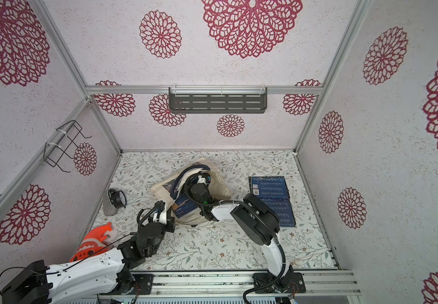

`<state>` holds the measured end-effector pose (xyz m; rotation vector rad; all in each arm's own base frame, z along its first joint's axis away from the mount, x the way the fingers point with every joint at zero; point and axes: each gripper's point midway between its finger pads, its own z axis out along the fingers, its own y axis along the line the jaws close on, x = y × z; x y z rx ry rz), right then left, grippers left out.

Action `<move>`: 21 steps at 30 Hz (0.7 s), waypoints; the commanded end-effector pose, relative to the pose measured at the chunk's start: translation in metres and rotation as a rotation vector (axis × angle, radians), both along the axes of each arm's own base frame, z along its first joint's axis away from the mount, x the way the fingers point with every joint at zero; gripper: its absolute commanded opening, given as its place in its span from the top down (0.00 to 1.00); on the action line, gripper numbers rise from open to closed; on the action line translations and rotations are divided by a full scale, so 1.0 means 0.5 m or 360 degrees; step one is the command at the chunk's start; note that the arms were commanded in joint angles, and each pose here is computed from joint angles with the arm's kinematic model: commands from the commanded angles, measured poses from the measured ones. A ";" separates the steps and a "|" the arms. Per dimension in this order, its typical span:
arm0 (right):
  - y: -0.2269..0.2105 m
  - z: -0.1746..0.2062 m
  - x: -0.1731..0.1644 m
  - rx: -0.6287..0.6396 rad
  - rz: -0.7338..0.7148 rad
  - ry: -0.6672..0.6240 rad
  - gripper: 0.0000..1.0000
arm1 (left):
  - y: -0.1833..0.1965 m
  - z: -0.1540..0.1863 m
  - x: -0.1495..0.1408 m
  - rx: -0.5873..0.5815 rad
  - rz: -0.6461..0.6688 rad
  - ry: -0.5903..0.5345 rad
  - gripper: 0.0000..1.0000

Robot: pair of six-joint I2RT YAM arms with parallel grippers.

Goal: Take out the books from the canvas bag
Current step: Pick up the book from the canvas bag.

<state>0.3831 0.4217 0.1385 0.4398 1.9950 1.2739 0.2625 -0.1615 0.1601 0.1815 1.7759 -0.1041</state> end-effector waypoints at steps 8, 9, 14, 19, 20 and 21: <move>-0.044 0.159 -0.078 -0.0076 0.0229 -0.0373 1.00 | -0.010 0.052 0.011 -0.0119 0.0040 -0.0073 1.00; -0.046 0.165 -0.085 -0.0094 0.0250 -0.0391 1.00 | -0.011 0.052 0.011 -0.0117 0.0040 -0.0071 1.00; -0.072 0.181 -0.122 -0.0175 0.0331 -0.0487 1.00 | -0.010 0.051 0.012 -0.0119 0.0045 -0.0069 1.00; -0.113 0.199 -0.162 -0.0233 0.0367 -0.0586 1.00 | -0.011 0.050 0.012 -0.0118 0.0044 -0.0066 1.00; -0.126 0.202 -0.170 -0.0248 0.0361 -0.0605 1.00 | -0.011 0.051 0.012 -0.0119 0.0044 -0.0067 1.00; -0.137 0.205 -0.177 -0.0258 0.0356 -0.0627 1.00 | -0.011 0.050 0.012 -0.0120 0.0044 -0.0065 1.00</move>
